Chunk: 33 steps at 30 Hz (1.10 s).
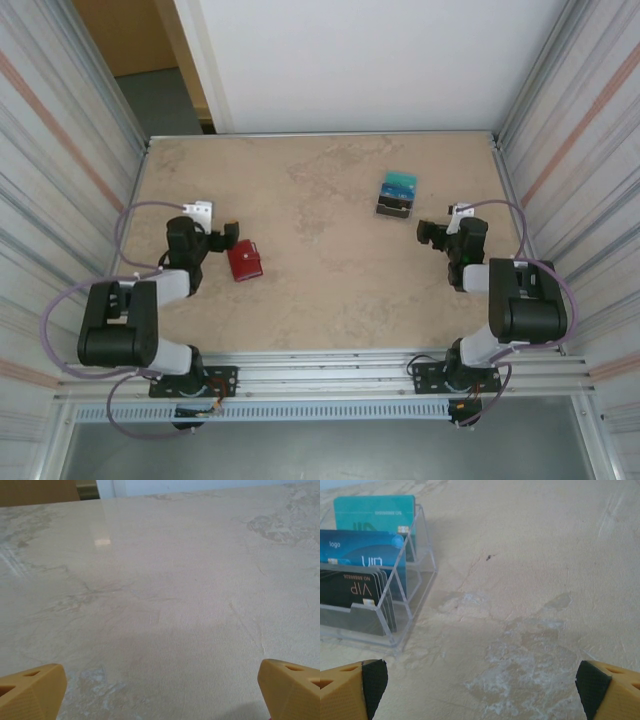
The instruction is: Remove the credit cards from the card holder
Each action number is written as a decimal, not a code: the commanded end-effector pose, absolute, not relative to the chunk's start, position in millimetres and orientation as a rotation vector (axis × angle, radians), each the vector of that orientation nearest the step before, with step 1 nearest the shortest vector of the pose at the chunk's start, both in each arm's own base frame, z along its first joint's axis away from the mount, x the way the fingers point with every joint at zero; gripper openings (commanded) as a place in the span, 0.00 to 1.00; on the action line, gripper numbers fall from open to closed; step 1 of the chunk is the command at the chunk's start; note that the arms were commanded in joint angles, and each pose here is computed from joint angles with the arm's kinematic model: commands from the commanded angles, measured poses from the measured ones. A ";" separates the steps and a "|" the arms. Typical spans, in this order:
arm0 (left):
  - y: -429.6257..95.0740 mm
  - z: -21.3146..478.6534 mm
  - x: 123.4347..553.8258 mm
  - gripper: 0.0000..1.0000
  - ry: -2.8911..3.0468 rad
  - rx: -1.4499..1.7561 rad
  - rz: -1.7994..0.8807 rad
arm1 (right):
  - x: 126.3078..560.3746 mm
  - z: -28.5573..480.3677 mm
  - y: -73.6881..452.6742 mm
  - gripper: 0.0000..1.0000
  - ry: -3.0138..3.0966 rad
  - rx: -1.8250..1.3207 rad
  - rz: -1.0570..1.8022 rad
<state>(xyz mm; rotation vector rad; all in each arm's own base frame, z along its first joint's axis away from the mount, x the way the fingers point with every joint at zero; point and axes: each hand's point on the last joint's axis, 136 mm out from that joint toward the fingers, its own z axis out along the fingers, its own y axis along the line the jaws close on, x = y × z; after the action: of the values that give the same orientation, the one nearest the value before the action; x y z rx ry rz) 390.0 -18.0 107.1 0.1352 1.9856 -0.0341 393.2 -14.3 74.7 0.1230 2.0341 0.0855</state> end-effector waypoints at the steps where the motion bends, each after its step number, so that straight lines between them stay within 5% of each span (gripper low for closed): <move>1: -7.0 136.3 389.7 0.99 1.951 0.071 0.028 | 399.9 97.4 -12.8 0.99 2.023 0.101 0.071; 10: 4.0 169.7 375.6 0.99 1.993 -0.272 -0.099 | 392.5 143.7 -27.9 0.99 1.961 0.215 0.001; 18: -53.6 164.7 353.2 0.99 2.156 -0.240 -0.004 | 382.7 173.7 -32.9 0.99 1.949 0.341 0.018; 33: -122.6 77.4 294.4 0.99 2.680 -0.289 -0.091 | 351.2 200.3 -26.3 0.99 2.005 0.447 -0.003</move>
<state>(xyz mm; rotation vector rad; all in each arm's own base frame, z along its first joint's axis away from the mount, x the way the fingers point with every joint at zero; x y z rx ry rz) 313.3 -125.7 89.8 -0.2068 2.5754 -0.0978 359.7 -22.1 198.7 0.3990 1.9776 0.0354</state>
